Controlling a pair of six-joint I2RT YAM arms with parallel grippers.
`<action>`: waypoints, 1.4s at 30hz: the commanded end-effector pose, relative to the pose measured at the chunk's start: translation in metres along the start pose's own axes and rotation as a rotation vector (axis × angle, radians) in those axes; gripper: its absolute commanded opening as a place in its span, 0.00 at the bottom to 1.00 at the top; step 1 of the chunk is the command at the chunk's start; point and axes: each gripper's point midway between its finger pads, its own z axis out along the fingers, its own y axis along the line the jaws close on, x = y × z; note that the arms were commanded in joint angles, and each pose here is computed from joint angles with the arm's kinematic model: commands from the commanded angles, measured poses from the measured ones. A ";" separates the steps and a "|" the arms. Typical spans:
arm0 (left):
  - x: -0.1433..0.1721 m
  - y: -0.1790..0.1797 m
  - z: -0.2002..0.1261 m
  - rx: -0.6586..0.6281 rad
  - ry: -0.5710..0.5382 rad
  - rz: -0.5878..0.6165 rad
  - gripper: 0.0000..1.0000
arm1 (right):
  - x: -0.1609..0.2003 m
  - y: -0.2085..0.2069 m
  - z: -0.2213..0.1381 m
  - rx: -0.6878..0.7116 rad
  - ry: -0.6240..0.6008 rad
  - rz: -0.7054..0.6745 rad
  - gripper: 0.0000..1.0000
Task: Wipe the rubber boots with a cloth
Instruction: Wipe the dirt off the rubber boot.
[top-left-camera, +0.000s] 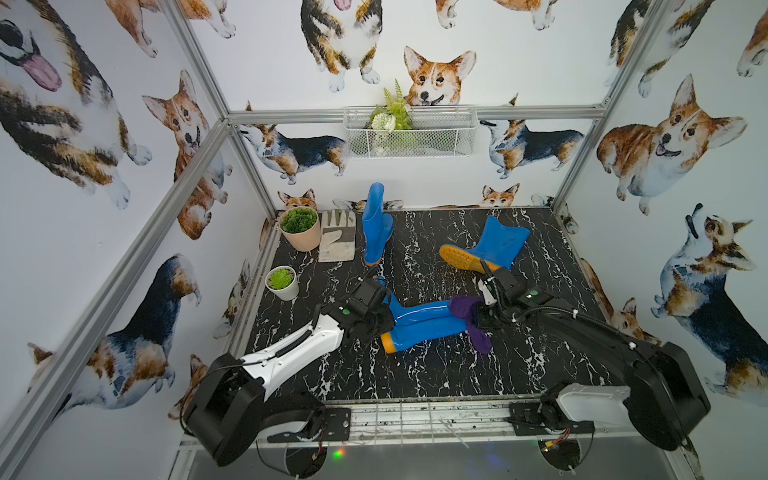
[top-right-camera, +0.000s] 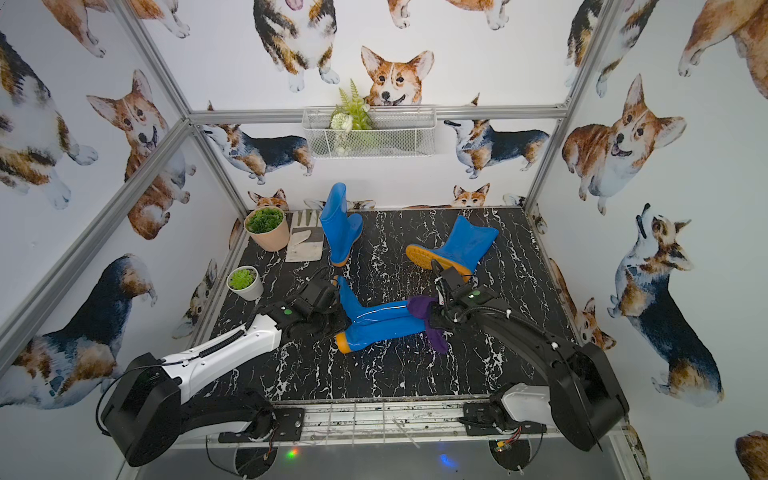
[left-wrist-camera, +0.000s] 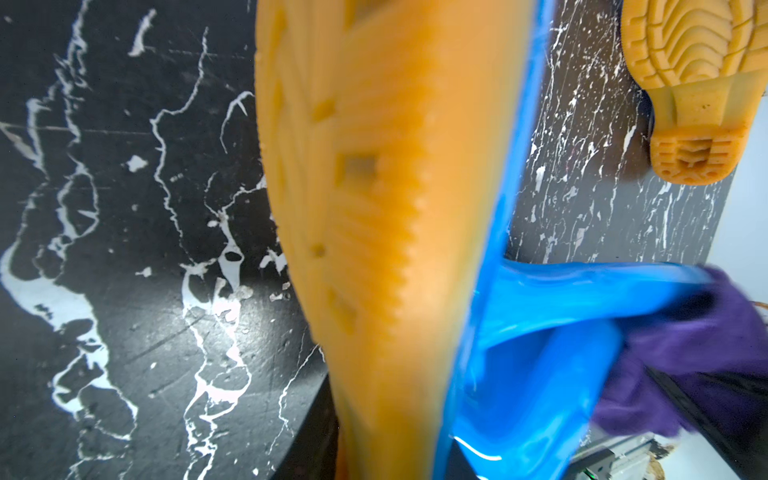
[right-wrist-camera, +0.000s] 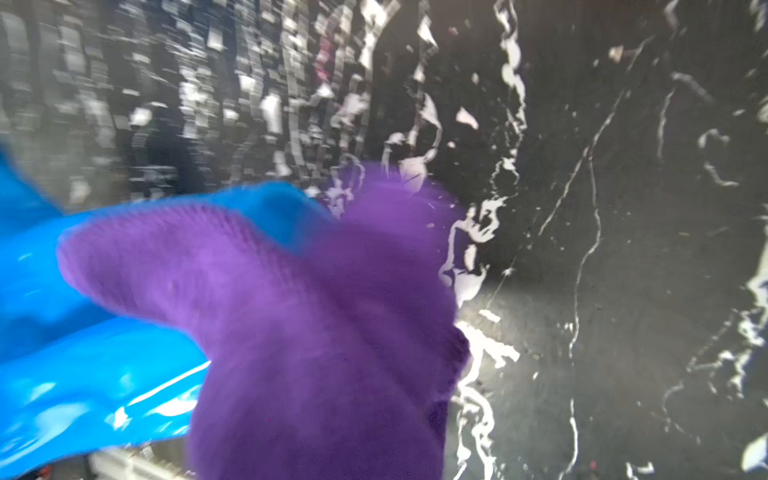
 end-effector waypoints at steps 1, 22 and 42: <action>-0.005 -0.024 0.002 0.107 0.019 -0.024 0.00 | -0.005 0.020 -0.021 -0.039 -0.081 -0.049 0.00; -0.002 -0.046 -0.004 0.260 0.079 -0.100 0.00 | 0.021 0.094 0.007 -0.030 -0.188 -0.412 0.00; -0.002 -0.061 -0.015 0.364 0.112 -0.170 0.00 | 0.042 0.211 -0.036 -0.291 -0.466 -0.731 0.00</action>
